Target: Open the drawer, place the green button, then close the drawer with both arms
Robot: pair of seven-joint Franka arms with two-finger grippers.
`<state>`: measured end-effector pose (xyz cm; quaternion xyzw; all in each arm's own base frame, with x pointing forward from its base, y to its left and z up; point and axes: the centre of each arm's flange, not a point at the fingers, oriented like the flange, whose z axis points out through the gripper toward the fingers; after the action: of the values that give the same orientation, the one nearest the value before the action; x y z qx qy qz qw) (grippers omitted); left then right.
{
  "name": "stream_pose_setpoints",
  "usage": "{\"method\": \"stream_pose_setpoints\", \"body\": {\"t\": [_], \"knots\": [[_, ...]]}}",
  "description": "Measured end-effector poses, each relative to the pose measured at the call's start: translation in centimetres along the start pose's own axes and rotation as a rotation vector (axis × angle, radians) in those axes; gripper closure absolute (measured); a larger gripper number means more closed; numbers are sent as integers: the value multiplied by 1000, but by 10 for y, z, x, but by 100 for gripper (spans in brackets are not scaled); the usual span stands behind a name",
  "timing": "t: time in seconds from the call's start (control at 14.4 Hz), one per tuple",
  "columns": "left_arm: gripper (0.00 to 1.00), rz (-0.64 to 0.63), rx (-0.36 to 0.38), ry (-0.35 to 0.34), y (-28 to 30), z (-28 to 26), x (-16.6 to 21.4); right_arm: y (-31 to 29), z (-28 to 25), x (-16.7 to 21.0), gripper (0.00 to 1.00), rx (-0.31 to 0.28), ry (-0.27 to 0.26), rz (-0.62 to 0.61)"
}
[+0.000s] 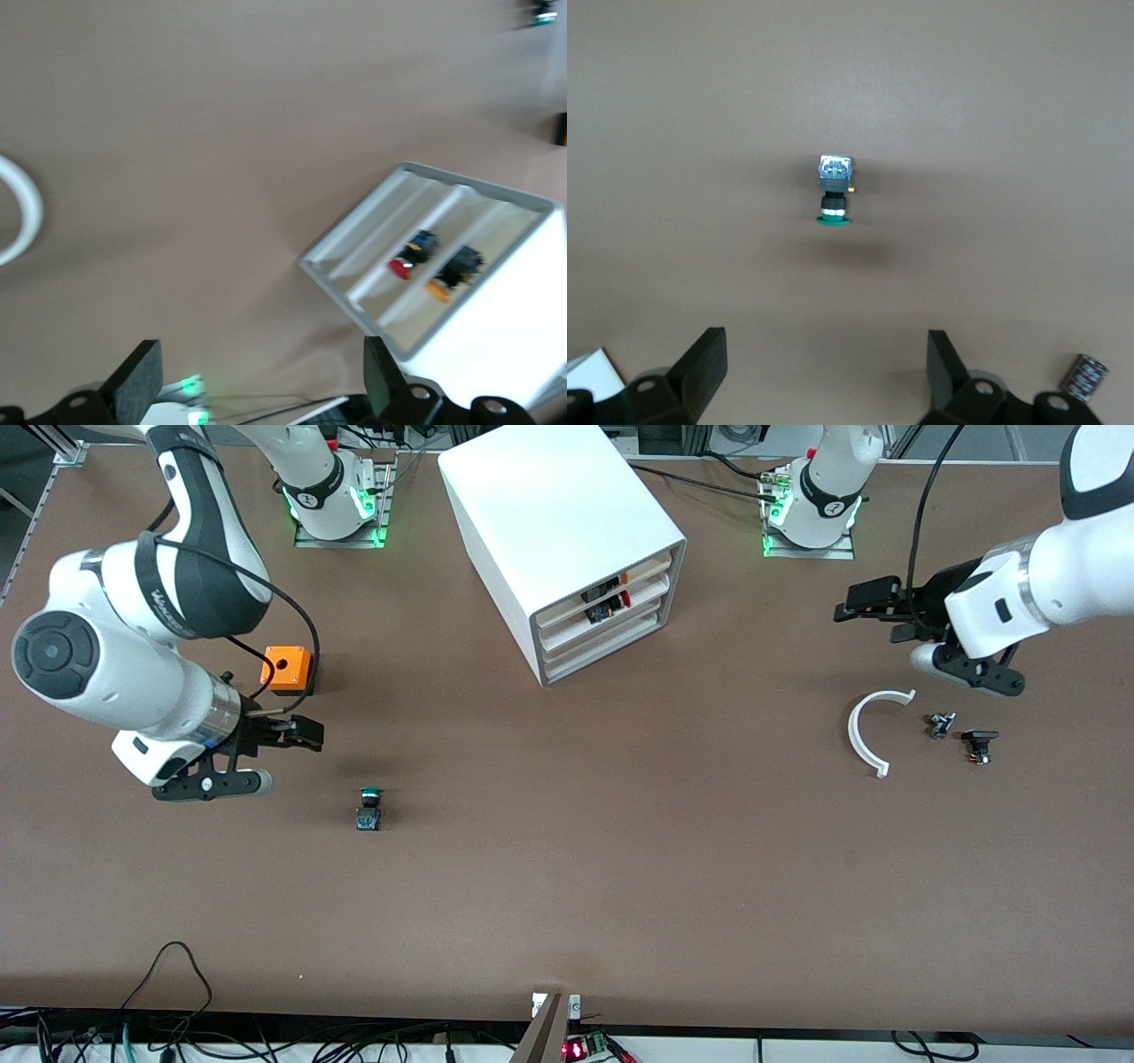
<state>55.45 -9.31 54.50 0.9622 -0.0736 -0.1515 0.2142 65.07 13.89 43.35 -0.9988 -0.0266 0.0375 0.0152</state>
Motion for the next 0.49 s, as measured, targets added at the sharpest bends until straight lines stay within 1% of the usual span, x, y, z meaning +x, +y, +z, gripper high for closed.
{"method": "stream_pose_setpoints", "body": {"t": [0.14, 0.28, 0.35, 0.49], "knots": [[0, -15, -108, -37, -6, 16, 14, -14, 25, 7, 0, 1, -4, 36], [0, -14, -230, -109, -18, 35, 25, -25, 58, 16, 0, 2, -15, 46], [0, 13, -280, -133, -25, 45, 32, -25, 74, 20, 0, 2, -21, 46], [0, 110, -348, -156, -40, 68, 47, -20, 104, 29, 0, -12, -24, 49]]}}
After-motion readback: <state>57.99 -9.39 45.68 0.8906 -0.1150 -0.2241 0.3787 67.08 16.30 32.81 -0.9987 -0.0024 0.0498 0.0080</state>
